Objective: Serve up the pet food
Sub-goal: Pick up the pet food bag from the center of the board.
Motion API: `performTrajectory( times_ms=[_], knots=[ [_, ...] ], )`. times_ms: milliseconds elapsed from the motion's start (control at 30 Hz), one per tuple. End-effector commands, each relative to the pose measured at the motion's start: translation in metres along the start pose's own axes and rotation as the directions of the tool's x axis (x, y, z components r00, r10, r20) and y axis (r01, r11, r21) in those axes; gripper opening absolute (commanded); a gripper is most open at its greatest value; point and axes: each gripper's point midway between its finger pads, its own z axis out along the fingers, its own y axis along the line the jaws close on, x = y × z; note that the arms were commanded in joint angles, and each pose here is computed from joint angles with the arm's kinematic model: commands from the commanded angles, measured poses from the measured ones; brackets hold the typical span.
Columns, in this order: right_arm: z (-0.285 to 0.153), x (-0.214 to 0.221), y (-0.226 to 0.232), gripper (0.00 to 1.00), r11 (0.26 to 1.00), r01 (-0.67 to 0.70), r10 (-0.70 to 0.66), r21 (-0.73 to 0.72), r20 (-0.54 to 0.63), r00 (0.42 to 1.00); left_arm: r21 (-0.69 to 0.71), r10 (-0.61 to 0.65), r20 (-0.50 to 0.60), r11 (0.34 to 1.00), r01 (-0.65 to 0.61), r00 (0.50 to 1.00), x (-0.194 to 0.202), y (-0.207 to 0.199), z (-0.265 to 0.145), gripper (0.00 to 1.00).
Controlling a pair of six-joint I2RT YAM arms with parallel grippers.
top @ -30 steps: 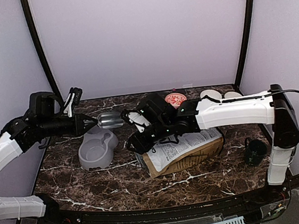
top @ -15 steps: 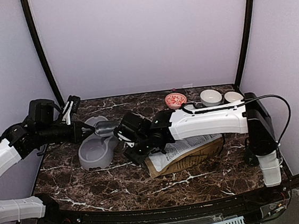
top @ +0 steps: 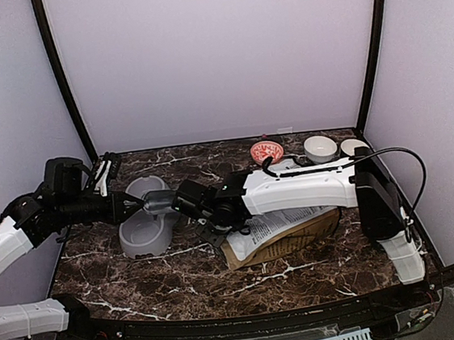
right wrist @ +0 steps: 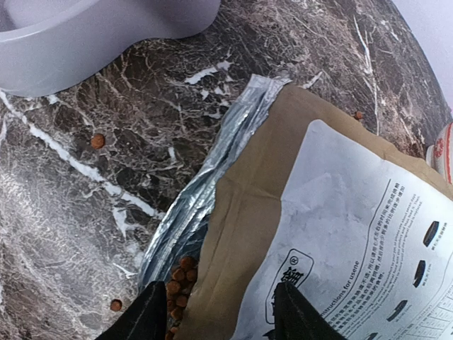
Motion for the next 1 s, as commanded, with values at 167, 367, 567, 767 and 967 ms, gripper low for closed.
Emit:
performTrajectory(
  times_ms=[167, 367, 567, 767, 967],
  knots=[
    [-0.005, -0.003, -0.030, 0.27, 0.991, 0.010, -0.011, 0.134, 0.008, 1.000, 0.008, -0.001, 0.030, 1.000, 0.000, 1.000, -0.004, -0.001, -0.003, 0.00],
    [-0.013, -0.008, -0.040, 0.04, 0.992, -0.018, 0.012, 0.125, 0.046, 0.999, 0.062, -0.031, 0.012, 0.998, 0.031, 0.999, -0.001, -0.009, 0.001, 0.00],
    [-0.023, -0.012, -0.054, 0.00, 0.993, -0.056, 0.047, 0.103, 0.087, 0.995, 0.152, -0.080, -0.044, 0.985, 0.086, 0.996, 0.011, -0.022, 0.011, 0.00],
    [-0.030, -0.019, -0.069, 0.00, 0.992, -0.120, 0.113, 0.048, 0.130, 0.985, 0.241, -0.103, -0.099, 0.963, 0.124, 0.990, 0.025, -0.039, 0.016, 0.00],
    [-0.034, -0.027, -0.085, 0.00, 0.983, -0.177, 0.166, 0.052, 0.166, 0.972, 0.266, -0.130, -0.145, 0.950, 0.165, 0.981, 0.040, -0.044, 0.032, 0.00]
  ],
)
